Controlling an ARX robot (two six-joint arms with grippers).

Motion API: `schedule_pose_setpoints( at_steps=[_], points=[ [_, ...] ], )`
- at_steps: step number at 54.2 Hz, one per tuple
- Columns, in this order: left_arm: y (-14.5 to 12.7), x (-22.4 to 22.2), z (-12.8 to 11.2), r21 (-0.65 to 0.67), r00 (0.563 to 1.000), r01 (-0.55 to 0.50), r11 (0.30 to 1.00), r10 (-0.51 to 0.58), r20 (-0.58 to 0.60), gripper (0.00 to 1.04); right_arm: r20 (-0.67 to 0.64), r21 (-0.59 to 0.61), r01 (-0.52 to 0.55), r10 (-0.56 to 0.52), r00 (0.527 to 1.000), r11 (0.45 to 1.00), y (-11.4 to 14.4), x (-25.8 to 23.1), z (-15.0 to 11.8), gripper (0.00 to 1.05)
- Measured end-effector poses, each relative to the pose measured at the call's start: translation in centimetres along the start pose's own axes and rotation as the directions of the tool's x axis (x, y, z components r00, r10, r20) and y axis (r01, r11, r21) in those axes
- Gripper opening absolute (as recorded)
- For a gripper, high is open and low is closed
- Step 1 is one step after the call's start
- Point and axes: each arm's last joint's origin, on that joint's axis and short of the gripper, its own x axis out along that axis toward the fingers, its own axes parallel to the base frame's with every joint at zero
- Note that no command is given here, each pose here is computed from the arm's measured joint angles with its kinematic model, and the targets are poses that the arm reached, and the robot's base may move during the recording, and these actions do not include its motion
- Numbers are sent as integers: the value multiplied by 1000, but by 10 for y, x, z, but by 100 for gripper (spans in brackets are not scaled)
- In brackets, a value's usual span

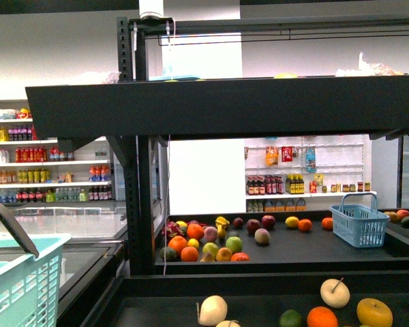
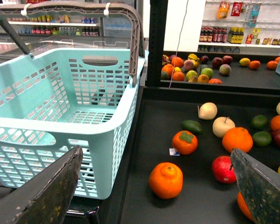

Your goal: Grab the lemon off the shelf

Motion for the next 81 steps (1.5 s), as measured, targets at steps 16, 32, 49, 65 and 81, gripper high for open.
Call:
schedule_pose_setpoints(
  at_steps=[16, 32, 49, 65, 81],
  points=[
    [0, 0, 0, 0, 1000, 0, 1000, 0, 0, 97, 0, 0, 1, -1, 1000, 1000, 0, 0, 0, 102],
    [-6, 20, 29, -313, 980, 87, 946, -138, -146, 97, 0, 0, 1, -1, 1000, 1000, 0, 0, 0, 102],
    [53, 93, 107, -708, 986, -22, 706, -100, -131, 97, 0, 0, 1, -1, 1000, 1000, 0, 0, 0, 102],
    [116, 162, 101, -935, 983, -105, 339, -105, -149, 97, 0, 0, 1, -1, 1000, 1000, 0, 0, 0, 102],
    [125, 210, 92, -974, 985, -21, 227, -162, -59, 97, 0, 0, 0, 0, 1000, 1000, 0, 0, 0, 102]
  ],
)
